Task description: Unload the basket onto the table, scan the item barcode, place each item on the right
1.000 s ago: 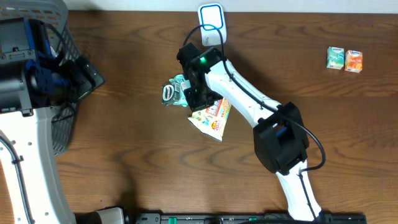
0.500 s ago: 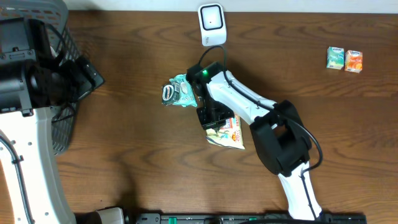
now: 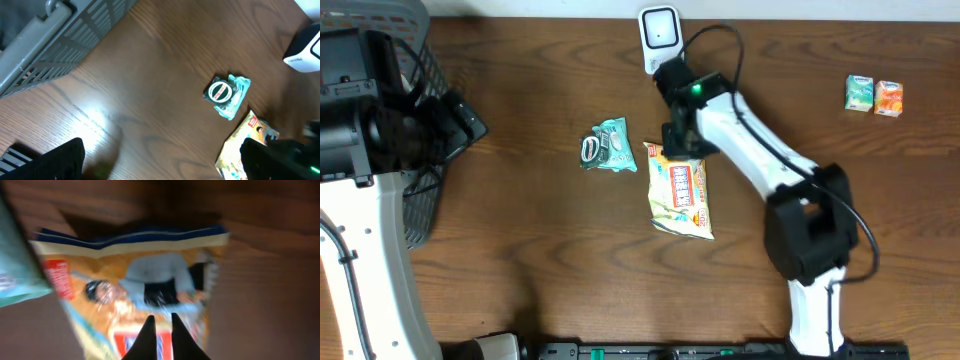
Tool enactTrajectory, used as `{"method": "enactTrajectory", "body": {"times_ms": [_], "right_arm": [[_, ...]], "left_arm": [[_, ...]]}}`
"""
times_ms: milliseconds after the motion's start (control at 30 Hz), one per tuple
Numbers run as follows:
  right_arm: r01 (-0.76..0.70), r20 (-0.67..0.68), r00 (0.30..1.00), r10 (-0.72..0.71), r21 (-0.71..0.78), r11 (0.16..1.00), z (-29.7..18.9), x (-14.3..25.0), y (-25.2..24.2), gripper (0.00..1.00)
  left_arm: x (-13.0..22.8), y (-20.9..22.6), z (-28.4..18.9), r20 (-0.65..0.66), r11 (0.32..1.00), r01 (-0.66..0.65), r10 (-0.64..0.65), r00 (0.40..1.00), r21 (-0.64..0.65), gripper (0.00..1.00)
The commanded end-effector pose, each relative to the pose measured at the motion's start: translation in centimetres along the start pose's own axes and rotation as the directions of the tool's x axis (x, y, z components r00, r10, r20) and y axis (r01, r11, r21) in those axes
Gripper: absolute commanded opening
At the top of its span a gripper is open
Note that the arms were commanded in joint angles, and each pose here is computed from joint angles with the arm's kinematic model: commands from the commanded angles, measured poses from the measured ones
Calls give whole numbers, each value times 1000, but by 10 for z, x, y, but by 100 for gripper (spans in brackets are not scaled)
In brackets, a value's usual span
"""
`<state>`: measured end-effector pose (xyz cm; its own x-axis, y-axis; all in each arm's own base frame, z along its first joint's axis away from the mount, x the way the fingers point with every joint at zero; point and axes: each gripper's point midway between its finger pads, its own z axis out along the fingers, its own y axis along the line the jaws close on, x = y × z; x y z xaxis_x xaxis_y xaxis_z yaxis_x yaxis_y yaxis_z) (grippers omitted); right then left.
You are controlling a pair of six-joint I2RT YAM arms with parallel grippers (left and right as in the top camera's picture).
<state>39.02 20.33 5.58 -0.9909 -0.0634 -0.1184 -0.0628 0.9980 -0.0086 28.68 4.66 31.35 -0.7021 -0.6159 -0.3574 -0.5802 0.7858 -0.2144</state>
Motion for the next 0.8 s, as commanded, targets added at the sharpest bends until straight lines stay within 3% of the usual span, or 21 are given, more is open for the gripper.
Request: {"method": "enactTrajectory", "body": {"times_ms": [0,133,300,400,500,767], "right_arm": [[27,-132,991,-22,37,999,56,21,3,1],[31,-152,988,-24,44,999,60,20,-8,3],[15,-186,983,-9,34,999,6,18,-22,9],[70,-251,965,-77,-34,997,-32,36,-13,27],[122,-338,931,-136,-61,991,-43,66,2,25],[241,-361,911,-201,68,968,-5,106,19,26]], "left_arm": [[-1,2,-2,8,1000,-5,5,1000,-5,98],[-1,2,-2,8,1000,-5,5,1000,-5,98],[-1,2,-2,8,1000,-5,5,1000,-5,98],[-1,2,-2,8,1000,-5,5,1000,-5,98],[-1,2,-2,8,1000,-5,5,1000,-5,98],[-1,2,-2,8,1000,-5,5,1000,-5,98]]}}
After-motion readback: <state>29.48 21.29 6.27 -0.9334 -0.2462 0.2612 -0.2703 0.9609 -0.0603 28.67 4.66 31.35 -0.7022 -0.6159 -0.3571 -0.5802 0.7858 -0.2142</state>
